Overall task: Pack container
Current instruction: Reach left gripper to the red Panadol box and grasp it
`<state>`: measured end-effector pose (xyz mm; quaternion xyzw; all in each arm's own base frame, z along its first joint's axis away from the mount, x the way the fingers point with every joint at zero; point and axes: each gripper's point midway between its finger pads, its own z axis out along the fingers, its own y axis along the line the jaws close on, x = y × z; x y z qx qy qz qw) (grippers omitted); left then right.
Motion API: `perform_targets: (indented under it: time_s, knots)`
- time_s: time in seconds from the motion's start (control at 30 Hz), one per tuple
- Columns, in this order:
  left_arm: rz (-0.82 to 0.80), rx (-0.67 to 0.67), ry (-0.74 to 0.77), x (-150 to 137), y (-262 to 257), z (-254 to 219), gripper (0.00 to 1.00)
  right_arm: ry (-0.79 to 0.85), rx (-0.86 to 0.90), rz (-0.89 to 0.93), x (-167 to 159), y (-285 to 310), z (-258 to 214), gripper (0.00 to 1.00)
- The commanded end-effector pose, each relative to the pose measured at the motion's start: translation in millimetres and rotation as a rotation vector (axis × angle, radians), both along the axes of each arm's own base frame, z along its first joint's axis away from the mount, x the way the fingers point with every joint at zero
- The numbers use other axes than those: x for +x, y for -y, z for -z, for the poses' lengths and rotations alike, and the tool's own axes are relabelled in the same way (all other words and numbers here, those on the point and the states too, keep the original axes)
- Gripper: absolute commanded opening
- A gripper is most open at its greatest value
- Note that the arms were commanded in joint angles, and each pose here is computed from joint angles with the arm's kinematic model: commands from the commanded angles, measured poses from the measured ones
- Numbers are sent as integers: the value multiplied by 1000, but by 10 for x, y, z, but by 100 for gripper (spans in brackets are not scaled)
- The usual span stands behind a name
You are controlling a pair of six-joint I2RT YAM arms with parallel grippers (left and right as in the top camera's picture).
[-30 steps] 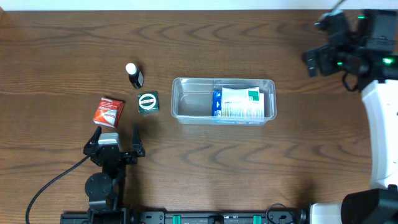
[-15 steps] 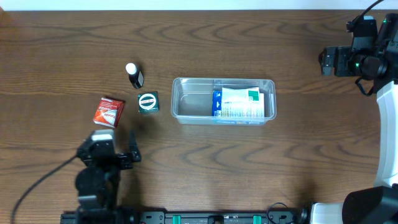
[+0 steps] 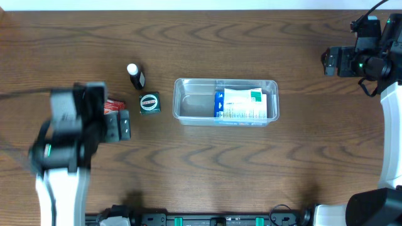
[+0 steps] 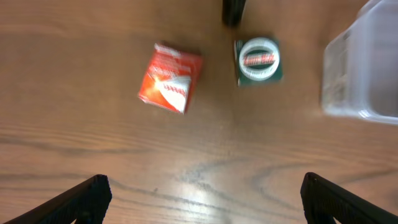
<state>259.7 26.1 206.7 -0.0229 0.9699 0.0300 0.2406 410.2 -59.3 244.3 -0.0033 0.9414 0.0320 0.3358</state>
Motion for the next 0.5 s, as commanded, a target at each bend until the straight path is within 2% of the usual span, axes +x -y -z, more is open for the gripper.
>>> perform_targets:
  time_s: [0.0,0.2,0.47]
  knots:
    - [1,-4,-137,95,-31,302,98,16,6,9,-4,6,-70,99]
    - [30,-4,-274,336,-53,791,98,16,6,9,-4,6,-70,99]
    - [139,54,-263,579,-222,979,98,16,6,9,-4,6,-70,99]
